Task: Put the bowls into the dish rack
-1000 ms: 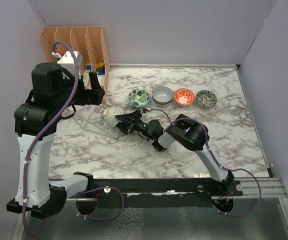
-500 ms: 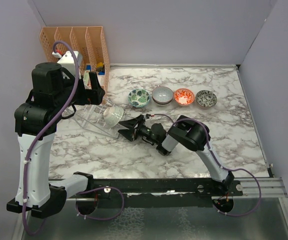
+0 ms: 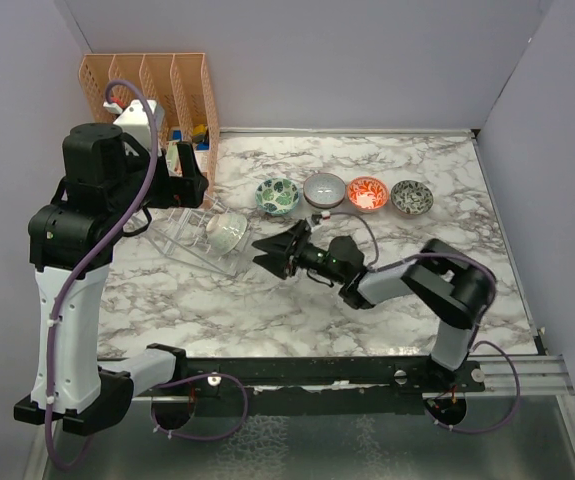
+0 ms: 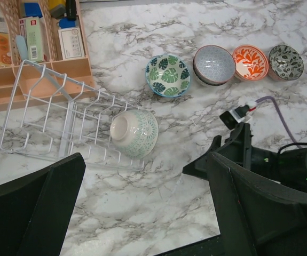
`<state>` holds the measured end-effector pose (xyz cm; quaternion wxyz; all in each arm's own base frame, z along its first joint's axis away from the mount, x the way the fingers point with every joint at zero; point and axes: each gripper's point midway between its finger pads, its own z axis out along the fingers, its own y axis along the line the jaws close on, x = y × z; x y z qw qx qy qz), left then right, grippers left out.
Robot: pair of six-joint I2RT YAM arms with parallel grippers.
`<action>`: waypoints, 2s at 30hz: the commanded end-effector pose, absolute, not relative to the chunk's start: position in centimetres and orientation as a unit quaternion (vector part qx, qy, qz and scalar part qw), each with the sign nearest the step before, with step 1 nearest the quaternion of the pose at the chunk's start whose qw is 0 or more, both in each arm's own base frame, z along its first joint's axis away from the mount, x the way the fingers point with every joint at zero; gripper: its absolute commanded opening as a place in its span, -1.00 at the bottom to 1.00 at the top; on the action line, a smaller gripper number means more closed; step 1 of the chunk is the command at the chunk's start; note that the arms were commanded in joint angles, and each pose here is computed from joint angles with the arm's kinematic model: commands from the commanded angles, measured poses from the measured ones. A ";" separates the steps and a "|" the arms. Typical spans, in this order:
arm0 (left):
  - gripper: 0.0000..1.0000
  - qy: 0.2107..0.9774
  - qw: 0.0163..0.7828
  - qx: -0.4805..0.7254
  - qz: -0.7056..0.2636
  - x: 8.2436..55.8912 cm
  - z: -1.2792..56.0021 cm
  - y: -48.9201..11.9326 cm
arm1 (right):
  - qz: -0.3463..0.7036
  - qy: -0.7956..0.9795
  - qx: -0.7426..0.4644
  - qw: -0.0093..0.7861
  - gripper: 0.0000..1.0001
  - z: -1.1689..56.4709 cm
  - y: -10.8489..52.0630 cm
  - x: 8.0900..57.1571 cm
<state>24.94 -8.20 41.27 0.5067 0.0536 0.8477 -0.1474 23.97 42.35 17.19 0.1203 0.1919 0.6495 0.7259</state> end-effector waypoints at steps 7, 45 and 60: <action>0.99 0.828 0.543 0.053 -0.127 24.6 43.7 -7.3 | 0.344 0.864 0.023 0.367 0.58 21.5 31.7 33.4; 0.99 0.826 0.543 -0.029 -0.147 24.9 43.3 -6.9 | 0.085 0.927 -0.207 0.302 0.03 8.5 29.4 47.3; 0.99 0.827 0.544 -0.020 -0.143 25.3 43.0 -7.0 | 0.101 0.924 -0.209 0.304 -0.61 9.1 30.0 47.4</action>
